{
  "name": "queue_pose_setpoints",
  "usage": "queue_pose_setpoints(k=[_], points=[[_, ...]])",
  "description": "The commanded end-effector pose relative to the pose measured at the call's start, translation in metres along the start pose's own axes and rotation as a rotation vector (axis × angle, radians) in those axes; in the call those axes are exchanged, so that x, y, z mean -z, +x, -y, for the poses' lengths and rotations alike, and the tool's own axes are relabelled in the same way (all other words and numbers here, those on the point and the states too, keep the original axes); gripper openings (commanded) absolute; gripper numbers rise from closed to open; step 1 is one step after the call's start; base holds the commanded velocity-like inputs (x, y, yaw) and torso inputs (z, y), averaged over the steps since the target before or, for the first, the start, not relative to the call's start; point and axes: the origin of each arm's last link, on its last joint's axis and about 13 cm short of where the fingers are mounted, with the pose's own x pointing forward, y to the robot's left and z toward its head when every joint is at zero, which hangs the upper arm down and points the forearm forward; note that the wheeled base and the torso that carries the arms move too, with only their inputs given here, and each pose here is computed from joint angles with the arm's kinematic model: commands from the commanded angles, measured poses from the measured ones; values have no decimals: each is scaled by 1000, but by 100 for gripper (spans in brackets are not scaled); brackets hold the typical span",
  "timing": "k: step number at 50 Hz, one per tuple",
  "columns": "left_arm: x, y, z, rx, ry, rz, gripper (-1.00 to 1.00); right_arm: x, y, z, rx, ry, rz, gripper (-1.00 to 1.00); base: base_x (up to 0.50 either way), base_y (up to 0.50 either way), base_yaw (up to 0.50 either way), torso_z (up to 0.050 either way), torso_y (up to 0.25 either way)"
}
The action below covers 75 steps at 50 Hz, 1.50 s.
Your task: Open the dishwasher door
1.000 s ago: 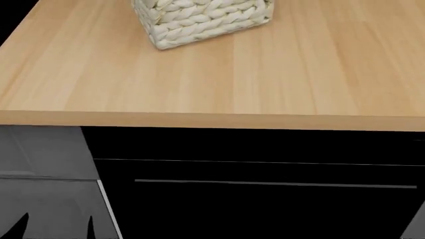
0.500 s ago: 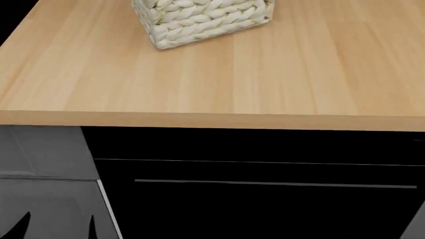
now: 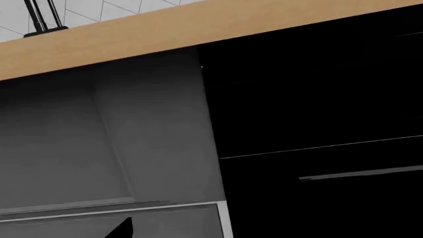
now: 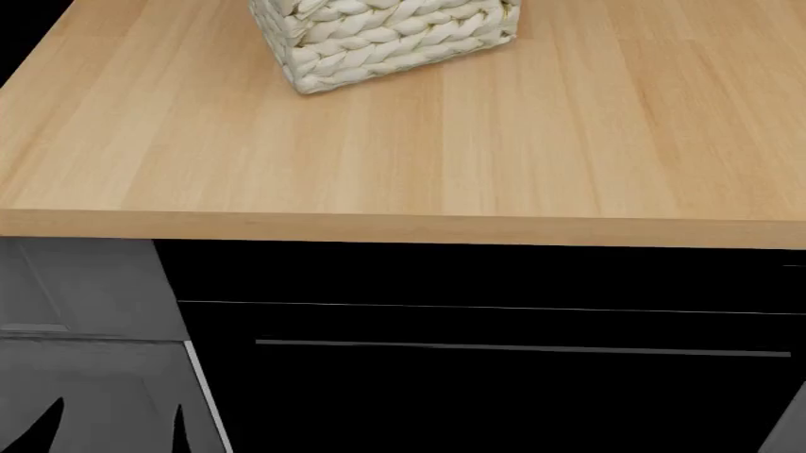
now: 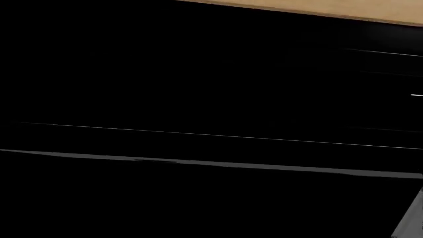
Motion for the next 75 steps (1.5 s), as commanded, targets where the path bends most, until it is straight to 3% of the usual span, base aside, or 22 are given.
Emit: queue_pose_setpoints(k=[1, 5, 7, 9, 10, 13, 16, 40, 58, 75], points=[[0, 1, 0, 25, -70, -23, 100, 2, 1, 0, -1, -5, -4, 100, 0, 0, 0, 0, 0], [0, 1, 0, 25, -70, -23, 100, 2, 1, 0, -1, -5, -4, 100, 0, 0, 0, 0, 0], [-1, 0, -1, 25, -71, -22, 100, -2, 7, 4, 42, -90, -2, 100, 0, 0, 0, 0, 0], [-2, 0, -1, 24, -72, -20, 100, -4, 8, 4, 28, -107, -4, 100, 0, 0, 0, 0, 0], [-2, 0, -1, 23, -73, -19, 100, -5, 11, 5, 47, -182, 1, 100, 0, 0, 0, 0, 0], [-3, 0, -1, 24, -74, -17, 100, -3, 16, 5, 44, -289, 5, 100, 0, 0, 0, 0, 0], [-3, 0, -2, 22, -74, -15, 100, -2, 21, 5, -5, -322, 9, 100, 0, 0, 0, 0, 0], [-3, 1, -3, 15, -74, -21, 100, 5, 70, 14, -46, -727, 0, 100, 0, 0, 0, 0, 0], [-3, 2, -3, 16, -78, -22, 100, -7, 84, 14, -88, -905, 12, 100, 0, 0, 0, 0, 0], [-3, 4, -4, 14, -79, -25, 100, -7, 102, 17, -112, -1014, -27, 100, 0, 0, 0, 0, 0]])
